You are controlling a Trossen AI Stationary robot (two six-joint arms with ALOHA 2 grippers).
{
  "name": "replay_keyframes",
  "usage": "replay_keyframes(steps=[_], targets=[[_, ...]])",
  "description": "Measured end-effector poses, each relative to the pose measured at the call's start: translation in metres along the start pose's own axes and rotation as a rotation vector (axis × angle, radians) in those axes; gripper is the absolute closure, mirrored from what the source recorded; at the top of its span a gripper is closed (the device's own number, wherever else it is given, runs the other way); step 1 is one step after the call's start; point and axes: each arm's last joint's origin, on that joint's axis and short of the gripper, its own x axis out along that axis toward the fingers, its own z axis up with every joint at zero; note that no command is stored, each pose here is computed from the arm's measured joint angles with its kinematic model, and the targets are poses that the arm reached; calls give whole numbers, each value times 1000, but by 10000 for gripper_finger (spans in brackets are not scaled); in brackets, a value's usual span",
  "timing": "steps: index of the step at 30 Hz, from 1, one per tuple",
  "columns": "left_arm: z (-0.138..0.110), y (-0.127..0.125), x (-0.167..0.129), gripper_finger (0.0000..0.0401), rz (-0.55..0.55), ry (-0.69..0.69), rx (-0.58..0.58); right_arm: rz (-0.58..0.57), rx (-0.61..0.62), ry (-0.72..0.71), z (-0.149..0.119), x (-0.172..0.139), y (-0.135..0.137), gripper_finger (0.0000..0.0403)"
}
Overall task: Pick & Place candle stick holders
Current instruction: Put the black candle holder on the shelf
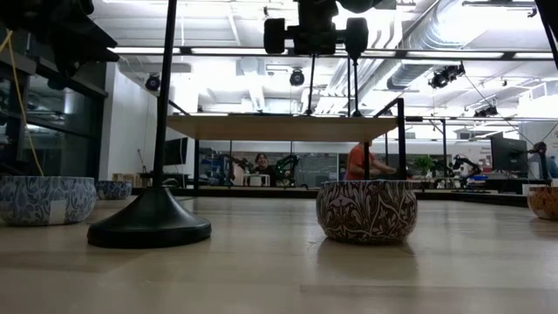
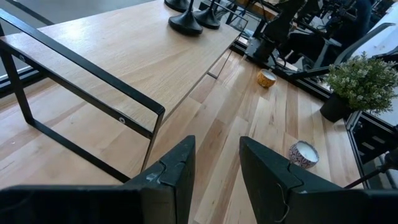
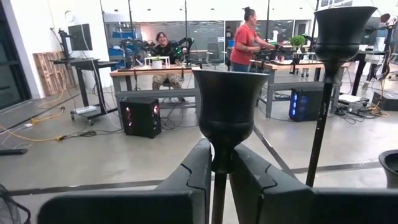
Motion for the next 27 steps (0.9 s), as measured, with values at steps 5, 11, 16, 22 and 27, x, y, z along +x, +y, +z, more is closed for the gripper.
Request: replay_keyframes(steps=[5,11,16,22,27], targets=[[0,0,0,279,0,0,0,5,0,0,0,-2,0,376],[0,0,0,279,0,0,0,6,-3,1,0,-3,0,376],[0,0,0,279,0,0,0,12,-20,1,0,-5,0,376],[0,0,0,279,0,0,0,13,-59,1,3,-5,2,376],[0,0,0,279,0,0,0,14,-82,1,12,-5,4,376]])
